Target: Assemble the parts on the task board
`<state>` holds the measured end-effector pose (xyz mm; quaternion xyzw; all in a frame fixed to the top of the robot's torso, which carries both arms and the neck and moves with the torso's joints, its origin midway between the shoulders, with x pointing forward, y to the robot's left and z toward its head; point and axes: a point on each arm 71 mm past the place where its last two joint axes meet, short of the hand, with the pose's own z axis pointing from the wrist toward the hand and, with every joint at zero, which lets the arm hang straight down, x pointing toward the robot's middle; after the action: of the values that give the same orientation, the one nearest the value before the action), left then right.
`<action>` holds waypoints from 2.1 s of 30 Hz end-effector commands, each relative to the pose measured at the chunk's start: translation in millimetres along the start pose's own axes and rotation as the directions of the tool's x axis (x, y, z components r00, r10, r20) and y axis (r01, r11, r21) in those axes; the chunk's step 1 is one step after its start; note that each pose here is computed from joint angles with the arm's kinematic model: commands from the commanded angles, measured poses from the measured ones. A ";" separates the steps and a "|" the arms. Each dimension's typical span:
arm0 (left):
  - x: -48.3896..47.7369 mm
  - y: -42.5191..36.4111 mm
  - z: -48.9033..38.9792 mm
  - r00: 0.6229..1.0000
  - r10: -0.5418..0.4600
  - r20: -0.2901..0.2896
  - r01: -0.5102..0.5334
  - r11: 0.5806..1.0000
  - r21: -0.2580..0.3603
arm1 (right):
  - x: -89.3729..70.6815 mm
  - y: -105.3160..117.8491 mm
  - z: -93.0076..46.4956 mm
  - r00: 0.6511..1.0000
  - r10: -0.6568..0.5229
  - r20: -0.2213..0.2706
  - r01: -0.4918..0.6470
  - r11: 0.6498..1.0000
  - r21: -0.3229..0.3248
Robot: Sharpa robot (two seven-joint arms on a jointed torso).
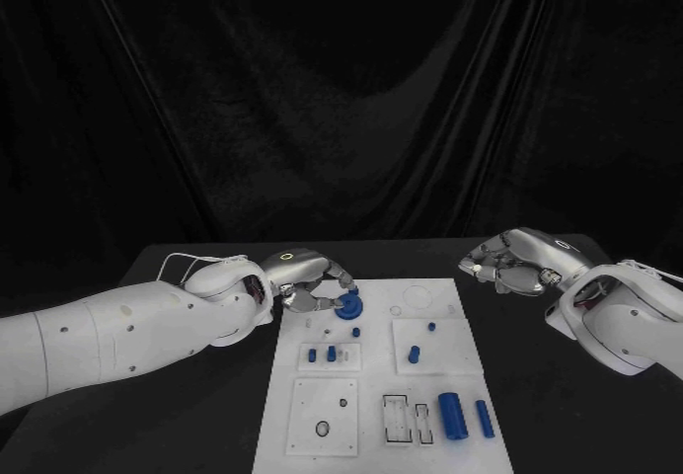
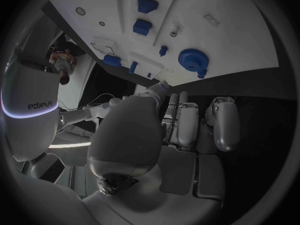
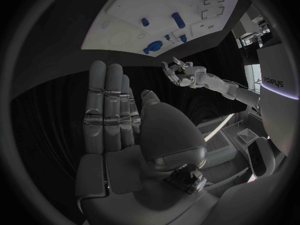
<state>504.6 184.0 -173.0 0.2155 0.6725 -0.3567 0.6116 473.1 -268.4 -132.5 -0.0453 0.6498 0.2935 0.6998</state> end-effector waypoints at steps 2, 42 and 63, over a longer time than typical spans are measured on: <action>7.8 -5.2 3.5 0.991 0.129 -0.038 -0.127 0.990 0.064 | -1.0 1.5 1.0 1.000 -0.001 0.009 0.001 1.000 -0.002; 56.0 -21.0 28.7 0.976 0.183 -0.119 -0.167 0.977 0.134 | 3.8 -0.9 0.8 1.000 -0.001 -0.030 0.001 1.000 0.000; 62.8 -20.9 30.6 0.976 0.180 -0.123 -0.162 0.976 0.145 | 6.0 -4.0 -1.5 0.999 0.000 -0.042 0.001 1.000 0.007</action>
<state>501.7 139.6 -227.8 0.3306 0.6687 -0.3253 0.5812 474.0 -269.8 -138.2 -0.0479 0.6626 0.2904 0.6887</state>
